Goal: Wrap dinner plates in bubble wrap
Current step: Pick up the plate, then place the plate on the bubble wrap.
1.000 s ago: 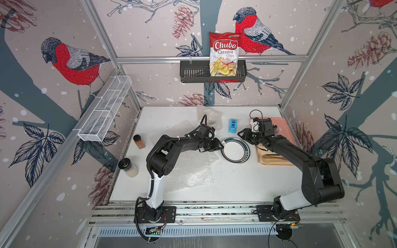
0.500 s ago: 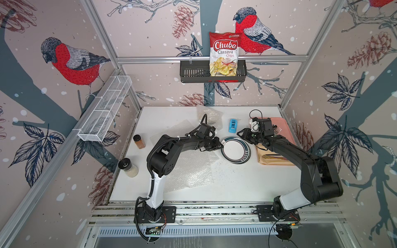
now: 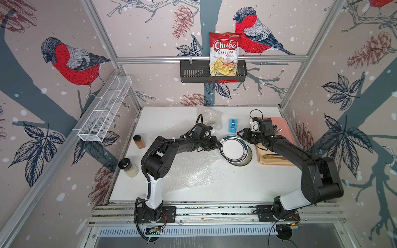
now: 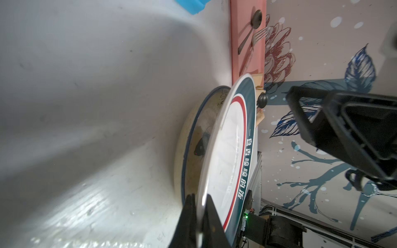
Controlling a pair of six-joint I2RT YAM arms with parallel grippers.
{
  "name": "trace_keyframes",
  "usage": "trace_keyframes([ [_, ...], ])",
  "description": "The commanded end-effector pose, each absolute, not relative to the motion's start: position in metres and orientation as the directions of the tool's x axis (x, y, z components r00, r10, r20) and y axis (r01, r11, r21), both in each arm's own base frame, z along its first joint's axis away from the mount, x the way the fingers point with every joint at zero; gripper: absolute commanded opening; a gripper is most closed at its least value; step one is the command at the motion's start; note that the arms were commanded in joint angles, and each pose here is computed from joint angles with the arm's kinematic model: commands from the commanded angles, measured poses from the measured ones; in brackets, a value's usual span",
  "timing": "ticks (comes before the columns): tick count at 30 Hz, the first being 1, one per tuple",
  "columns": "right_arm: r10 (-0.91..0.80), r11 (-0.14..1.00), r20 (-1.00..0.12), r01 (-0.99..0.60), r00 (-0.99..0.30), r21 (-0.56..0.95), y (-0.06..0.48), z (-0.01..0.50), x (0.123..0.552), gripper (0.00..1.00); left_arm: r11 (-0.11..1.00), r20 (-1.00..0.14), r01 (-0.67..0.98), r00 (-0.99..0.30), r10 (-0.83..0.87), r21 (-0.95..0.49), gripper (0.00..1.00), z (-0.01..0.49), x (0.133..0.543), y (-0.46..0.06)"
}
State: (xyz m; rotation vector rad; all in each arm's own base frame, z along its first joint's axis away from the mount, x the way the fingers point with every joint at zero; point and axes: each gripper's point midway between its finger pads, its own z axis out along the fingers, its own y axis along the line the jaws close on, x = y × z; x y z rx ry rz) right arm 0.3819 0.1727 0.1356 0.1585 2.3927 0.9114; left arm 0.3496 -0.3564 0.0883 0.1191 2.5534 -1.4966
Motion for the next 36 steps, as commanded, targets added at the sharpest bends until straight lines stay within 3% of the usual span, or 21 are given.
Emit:
trace_keyframes([
  [1,0.296,0.746,-0.485,-0.118,-0.823,0.656,0.178,0.145,0.383,0.43,0.385,-0.240,0.211,-0.970,-0.026,-0.898,0.00,0.125,0.353,-0.362],
  [5,0.295,0.740,-0.490,-0.128,-0.820,0.660,0.181,0.148,0.384,0.43,0.436,-0.248,0.177,-0.962,-0.110,-0.882,0.00,0.131,0.355,-0.327],
  [13,0.239,0.720,-0.507,-0.199,-0.828,0.665,0.217,0.154,0.394,0.43,0.494,-0.222,0.017,-0.907,-0.359,-0.870,0.00,0.128,0.330,-0.204],
  [21,0.151,0.687,-0.500,-0.273,-0.853,0.674,0.269,0.151,0.396,0.41,0.538,-0.160,-0.252,-0.780,-0.605,-0.805,0.00,0.085,0.298,-0.088],
  [36,0.065,0.670,-0.485,-0.322,-0.872,0.669,0.313,0.141,0.386,0.40,0.506,-0.120,-0.377,-0.699,-0.705,-0.776,0.00,0.051,0.272,-0.057],
])
